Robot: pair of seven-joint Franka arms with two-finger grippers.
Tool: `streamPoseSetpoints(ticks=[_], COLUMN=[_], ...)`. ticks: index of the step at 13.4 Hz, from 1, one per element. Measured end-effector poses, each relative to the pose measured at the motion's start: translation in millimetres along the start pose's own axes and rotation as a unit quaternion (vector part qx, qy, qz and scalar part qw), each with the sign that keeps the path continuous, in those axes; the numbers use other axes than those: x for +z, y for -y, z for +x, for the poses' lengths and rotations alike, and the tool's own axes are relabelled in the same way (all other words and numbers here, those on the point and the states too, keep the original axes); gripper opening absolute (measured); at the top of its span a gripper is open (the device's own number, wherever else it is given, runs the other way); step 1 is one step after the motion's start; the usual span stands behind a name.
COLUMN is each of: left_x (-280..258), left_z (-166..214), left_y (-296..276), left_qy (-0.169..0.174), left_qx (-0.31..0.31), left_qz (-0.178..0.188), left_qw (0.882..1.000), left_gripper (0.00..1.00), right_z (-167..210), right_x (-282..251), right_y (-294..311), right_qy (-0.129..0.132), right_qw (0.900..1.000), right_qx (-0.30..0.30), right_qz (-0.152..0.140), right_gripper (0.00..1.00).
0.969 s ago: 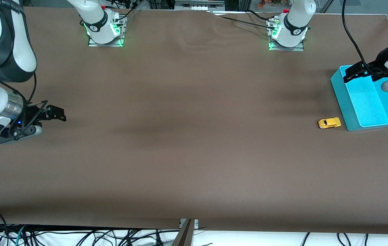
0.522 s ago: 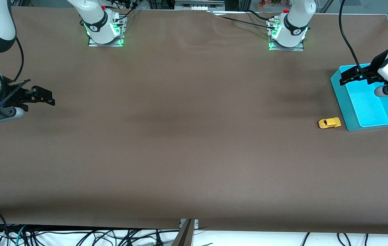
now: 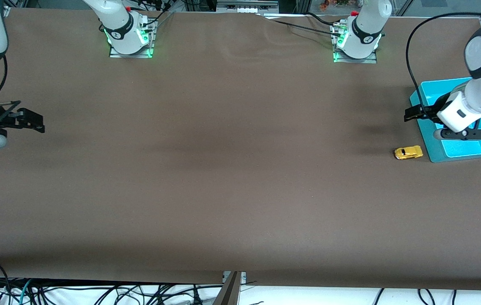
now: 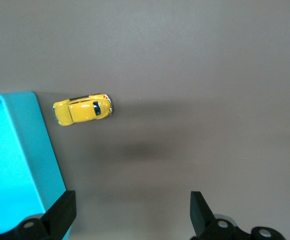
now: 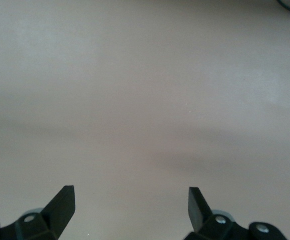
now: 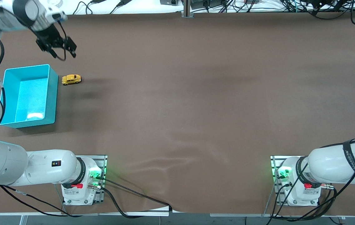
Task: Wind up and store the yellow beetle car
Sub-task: 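Raise the right gripper away while the left gripper moves toward the car, then lower the left gripper onto the yellow car and close it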
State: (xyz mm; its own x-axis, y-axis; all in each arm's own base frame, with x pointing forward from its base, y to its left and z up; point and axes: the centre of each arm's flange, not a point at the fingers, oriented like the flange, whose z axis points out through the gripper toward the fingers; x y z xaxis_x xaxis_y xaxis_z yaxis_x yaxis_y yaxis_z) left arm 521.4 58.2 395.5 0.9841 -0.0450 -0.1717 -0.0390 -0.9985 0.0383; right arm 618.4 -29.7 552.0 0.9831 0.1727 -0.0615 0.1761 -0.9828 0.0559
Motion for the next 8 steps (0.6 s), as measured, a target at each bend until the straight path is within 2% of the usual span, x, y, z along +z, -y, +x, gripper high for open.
streamPoseSetpoints(ticks=[4, 6, 8], left_x=[69.9, 95.3, 115.5], left_z=[-18.8, -23.0, -18.4], left_y=[33.6, 39.0, 42.2], left_qy=[-0.005, 0.002, 0.0], left_qx=[0.088, 0.153, 0.216], left_qz=[-0.004, -0.008, 0.005], left_qw=[0.996, 0.988, 0.976], left_gripper=[1.0, 1.0, 1.0], right_z=[1.6, -0.5, -6.5], right_x=[-3.1, -13.5, -23.6], right_y=[-0.1, -0.7, -0.7], right_qy=[-0.003, -0.011, -0.013], right_qw=[1.0, 1.0, 1.0], right_qx=[0.0, 0.0, 0.002], right_qz=[-0.001, -0.004, -0.006], right_gripper=[1.0, 1.0, 1.0])
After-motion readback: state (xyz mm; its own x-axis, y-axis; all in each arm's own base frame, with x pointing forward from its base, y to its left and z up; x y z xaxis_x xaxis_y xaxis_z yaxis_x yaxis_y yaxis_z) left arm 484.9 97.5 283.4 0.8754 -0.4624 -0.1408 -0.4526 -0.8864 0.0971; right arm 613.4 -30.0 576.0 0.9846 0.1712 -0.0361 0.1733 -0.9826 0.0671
